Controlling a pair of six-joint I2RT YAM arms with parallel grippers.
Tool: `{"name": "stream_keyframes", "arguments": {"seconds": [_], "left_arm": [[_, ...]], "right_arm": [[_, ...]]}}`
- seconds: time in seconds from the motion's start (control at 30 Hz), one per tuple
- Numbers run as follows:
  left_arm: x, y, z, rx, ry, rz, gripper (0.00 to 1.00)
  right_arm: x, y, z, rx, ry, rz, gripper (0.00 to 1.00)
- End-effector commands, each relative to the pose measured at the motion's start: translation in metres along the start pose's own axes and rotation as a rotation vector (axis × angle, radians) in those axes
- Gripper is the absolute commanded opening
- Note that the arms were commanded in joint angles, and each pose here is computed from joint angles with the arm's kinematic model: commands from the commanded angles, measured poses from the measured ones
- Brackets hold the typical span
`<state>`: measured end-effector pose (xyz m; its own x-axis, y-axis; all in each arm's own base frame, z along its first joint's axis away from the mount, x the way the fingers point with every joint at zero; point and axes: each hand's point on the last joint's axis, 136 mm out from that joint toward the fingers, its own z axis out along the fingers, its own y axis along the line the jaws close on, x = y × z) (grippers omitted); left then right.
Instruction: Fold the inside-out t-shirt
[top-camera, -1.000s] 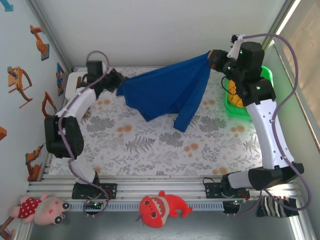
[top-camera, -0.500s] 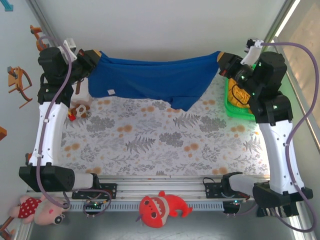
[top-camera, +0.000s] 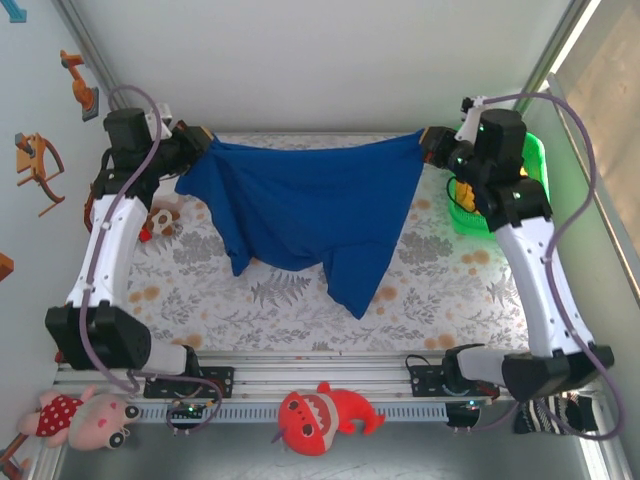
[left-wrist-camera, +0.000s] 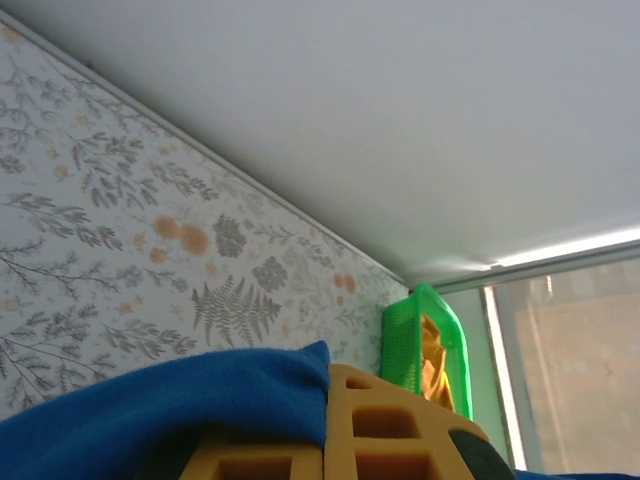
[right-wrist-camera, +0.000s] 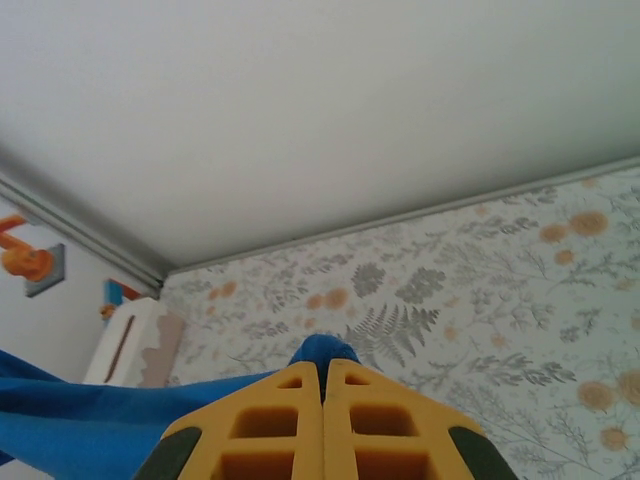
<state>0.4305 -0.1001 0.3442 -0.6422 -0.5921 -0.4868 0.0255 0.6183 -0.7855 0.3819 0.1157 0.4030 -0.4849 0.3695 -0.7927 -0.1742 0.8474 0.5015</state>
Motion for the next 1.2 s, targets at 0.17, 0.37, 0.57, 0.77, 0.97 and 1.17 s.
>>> {"name": "stream_keyframes", "arguments": {"seconds": [0.17, 0.37, 0.57, 0.77, 0.97, 1.17], "left_arm": [[-0.071, -0.063, -0.015, 0.093, -0.154, 0.119, 0.00], [-0.038, -0.058, -0.027, 0.106, -0.113, 0.125, 0.02], [0.076, 0.017, -0.019, 0.017, 0.066, 0.092, 0.07], [0.172, 0.108, -0.024, -0.129, 0.186, 0.028, 0.80], [0.151, 0.132, -0.039, -0.267, 0.123, 0.034, 0.99], [0.123, 0.148, -0.030, -0.373, 0.152, 0.004, 0.96]], "right_arm": [[-0.066, 0.022, 0.002, -0.044, -0.127, -0.053, 0.00], [-0.034, 0.010, -0.015, -0.039, -0.112, -0.027, 0.00], [0.100, -0.058, -0.010, 0.035, 0.038, 0.139, 0.00], [0.225, -0.136, -0.021, 0.241, 0.208, 0.230, 0.42], [0.219, -0.142, -0.031, 0.299, 0.214, 0.170, 0.53], [0.210, -0.134, 0.000, 0.268, 0.292, 0.120, 0.53]]}}
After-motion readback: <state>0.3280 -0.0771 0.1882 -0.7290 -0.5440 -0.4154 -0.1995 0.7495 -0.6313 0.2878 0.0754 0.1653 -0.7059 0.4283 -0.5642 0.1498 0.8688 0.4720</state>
